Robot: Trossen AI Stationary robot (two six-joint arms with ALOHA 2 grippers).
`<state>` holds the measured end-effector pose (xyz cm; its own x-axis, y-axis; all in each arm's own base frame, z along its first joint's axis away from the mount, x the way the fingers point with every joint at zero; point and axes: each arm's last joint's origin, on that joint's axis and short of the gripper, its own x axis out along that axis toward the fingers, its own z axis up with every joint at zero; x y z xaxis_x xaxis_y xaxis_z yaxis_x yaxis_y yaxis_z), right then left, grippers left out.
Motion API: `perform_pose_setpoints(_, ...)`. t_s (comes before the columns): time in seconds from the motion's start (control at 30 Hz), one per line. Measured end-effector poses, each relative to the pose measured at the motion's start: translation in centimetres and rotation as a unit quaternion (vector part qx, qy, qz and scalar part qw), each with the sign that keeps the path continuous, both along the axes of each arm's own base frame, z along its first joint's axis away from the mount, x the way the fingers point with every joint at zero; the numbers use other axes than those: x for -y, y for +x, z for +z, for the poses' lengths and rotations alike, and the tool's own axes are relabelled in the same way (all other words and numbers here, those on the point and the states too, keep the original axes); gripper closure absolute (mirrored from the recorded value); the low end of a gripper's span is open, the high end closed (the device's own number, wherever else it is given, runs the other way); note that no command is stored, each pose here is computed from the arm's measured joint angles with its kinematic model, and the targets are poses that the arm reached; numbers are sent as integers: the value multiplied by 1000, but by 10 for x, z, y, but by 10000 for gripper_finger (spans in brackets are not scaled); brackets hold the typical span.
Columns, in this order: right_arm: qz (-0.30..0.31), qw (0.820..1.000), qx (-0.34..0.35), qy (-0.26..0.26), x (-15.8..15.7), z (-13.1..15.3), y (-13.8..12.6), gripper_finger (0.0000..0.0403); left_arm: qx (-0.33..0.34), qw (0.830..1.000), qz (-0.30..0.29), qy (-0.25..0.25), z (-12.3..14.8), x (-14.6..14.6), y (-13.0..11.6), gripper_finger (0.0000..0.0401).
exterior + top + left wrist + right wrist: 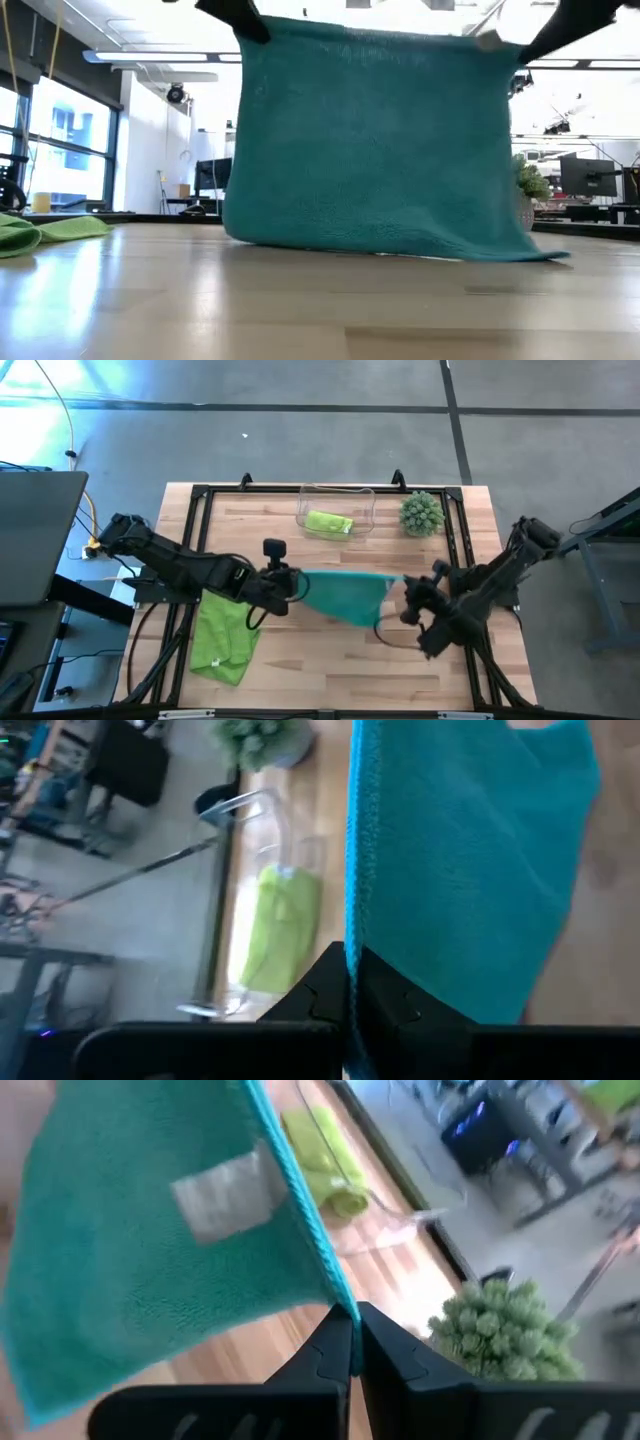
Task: Roll microfiber towels into tight, uniform cylinder then place into a basket
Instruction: Fold the blue microfiber cloth
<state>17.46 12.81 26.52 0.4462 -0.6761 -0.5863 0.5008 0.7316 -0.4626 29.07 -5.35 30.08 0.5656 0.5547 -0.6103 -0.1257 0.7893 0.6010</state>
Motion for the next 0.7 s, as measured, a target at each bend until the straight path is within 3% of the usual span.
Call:
perform_pose_setpoints(0.2, -1, 999, -15, 35, 38, 13, 5, 402, -34, 997, 12, 61, 1, -18, 1, 401)
perform_pose_setpoints(0.47, 44, 999, -19, 15, 68, 72, 12, 402, -41, 982, 74, 168, 17, -34, 1, 401)
perform_pose_setpoints(0.6, 53, 998, -29, 10, 72, 80, 19, 402, -12, 984, 87, 156, 26, -34, 2, 401)
perform_pose_setpoints(0.7, 54, 997, -37, 42, 66, 71, 24, 402, 1, 993, 72, 94, 20, -26, 0, 401)
